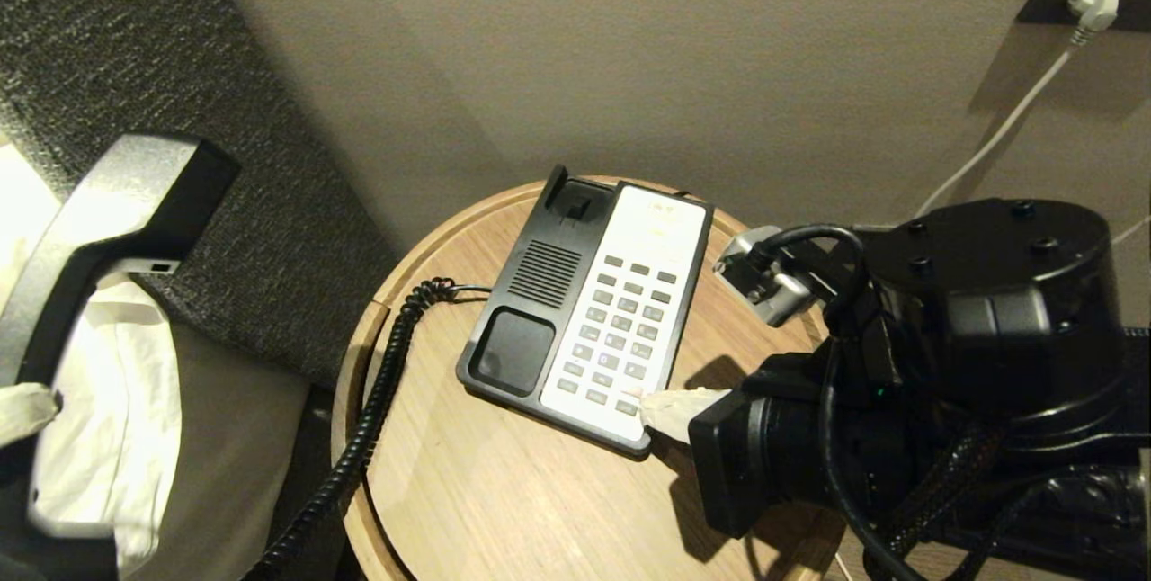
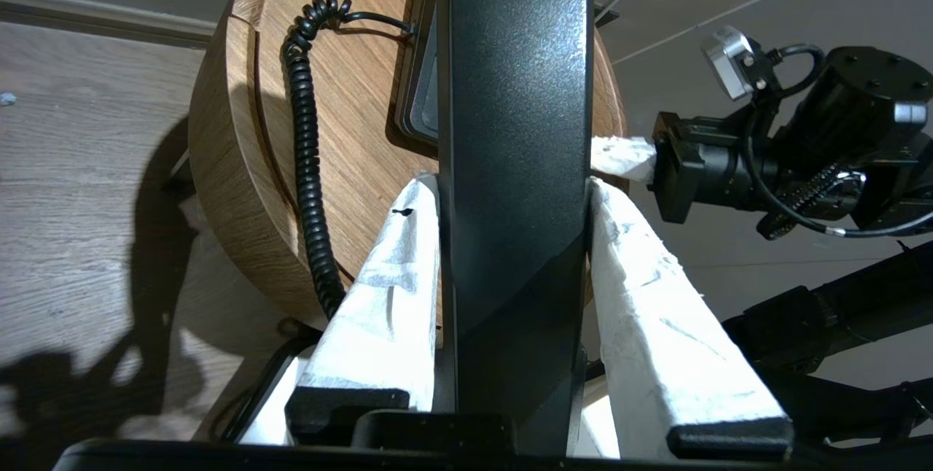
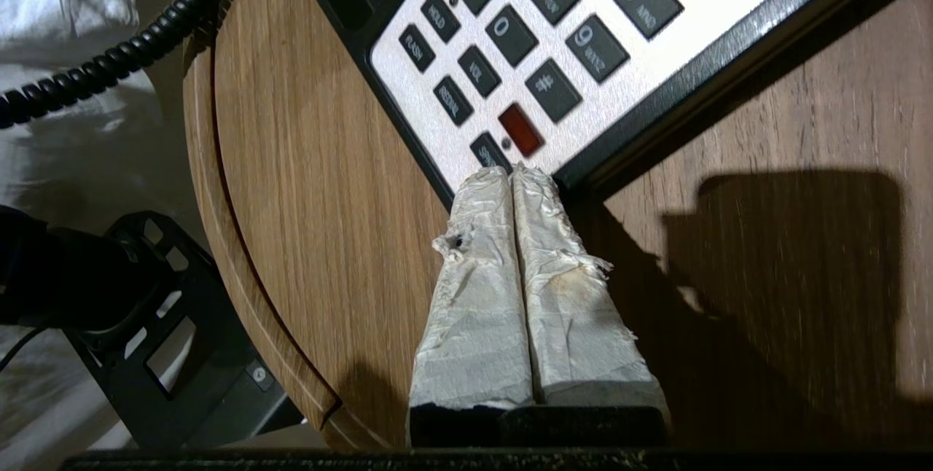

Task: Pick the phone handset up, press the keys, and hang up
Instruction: Dial the number

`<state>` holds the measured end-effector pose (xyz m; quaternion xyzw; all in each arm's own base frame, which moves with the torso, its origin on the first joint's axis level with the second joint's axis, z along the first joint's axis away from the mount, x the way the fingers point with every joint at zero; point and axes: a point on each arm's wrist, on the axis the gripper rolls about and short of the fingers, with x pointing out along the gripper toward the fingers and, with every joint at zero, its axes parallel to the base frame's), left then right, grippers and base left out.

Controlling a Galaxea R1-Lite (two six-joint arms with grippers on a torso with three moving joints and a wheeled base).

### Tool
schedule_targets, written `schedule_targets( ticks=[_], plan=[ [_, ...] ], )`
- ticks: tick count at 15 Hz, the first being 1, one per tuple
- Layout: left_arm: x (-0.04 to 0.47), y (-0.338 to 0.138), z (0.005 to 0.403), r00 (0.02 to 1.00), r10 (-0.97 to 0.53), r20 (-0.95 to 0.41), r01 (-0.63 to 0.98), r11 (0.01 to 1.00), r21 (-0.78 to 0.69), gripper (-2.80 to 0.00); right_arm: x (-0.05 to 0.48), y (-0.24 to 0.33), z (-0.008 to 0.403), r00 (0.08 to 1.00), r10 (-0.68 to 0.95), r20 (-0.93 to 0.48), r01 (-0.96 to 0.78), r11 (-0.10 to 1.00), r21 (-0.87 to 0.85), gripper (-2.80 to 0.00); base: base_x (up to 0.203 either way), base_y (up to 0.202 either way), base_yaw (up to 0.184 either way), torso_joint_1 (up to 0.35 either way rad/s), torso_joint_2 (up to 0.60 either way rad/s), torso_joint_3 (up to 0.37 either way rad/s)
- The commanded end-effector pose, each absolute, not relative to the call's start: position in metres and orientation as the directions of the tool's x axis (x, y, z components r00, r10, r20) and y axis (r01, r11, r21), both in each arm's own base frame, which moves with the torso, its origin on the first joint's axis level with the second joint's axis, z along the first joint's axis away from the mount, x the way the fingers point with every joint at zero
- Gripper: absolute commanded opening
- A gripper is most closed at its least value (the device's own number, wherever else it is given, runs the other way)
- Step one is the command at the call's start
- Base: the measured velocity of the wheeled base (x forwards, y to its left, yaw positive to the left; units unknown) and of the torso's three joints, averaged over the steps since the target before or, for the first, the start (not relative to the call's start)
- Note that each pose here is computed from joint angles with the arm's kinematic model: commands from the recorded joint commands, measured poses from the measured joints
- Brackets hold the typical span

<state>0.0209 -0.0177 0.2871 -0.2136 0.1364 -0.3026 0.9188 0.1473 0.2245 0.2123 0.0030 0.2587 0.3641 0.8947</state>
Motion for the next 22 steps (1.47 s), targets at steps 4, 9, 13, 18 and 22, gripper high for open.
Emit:
schedule_targets(
  ticks=[4, 9, 13, 18, 22],
  plan=[
    [0.024, -0.021, 0.288, 0.779, -0.613, -0.133, 0.493, 0.73, -0.474, -2.8, 0.142, 0.217, 0.219, 0.607, 0.663, -0.438, -0.652, 0.731, 0.203, -2.8, 0.0, 0.0, 0.0, 0.0, 0.0, 0.0],
    [0.023, -0.02, 0.287, 0.779, -0.613, -0.134, 0.493, 0.729, -0.474, -2.8, 0.144, 0.22, 0.213, 0.601, 0.656, -0.456, -0.651, 0.733, 0.197, -2.8, 0.0, 0.0, 0.0, 0.0, 0.0, 0.0],
    [0.022, -0.019, 0.289, 0.778, -0.615, -0.125, 0.497, 0.725, -0.476, -2.8, 0.15, 0.228, 0.209, 0.599, 0.652, -0.466, -0.651, 0.735, 0.192, -2.8, 0.0, 0.0, 0.0, 0.0, 0.0, 0.0],
    [0.021, -0.018, 0.288, 0.78, -0.614, -0.12, 0.497, 0.724, -0.479, -2.8, 0.154, 0.236, 0.205, 0.595, 0.646, -0.479, -0.649, 0.737, 0.188, -2.8, 0.0, 0.0, 0.0, 0.0, 0.0, 0.0],
    [0.021, -0.018, 0.289, 0.78, -0.615, -0.117, 0.498, 0.723, -0.479, -2.8, 0.156, 0.237, 0.206, 0.597, 0.647, -0.474, -0.649, 0.737, 0.188, -2.8, 0.0, 0.0, 0.0, 0.0, 0.0, 0.0]
  ],
)
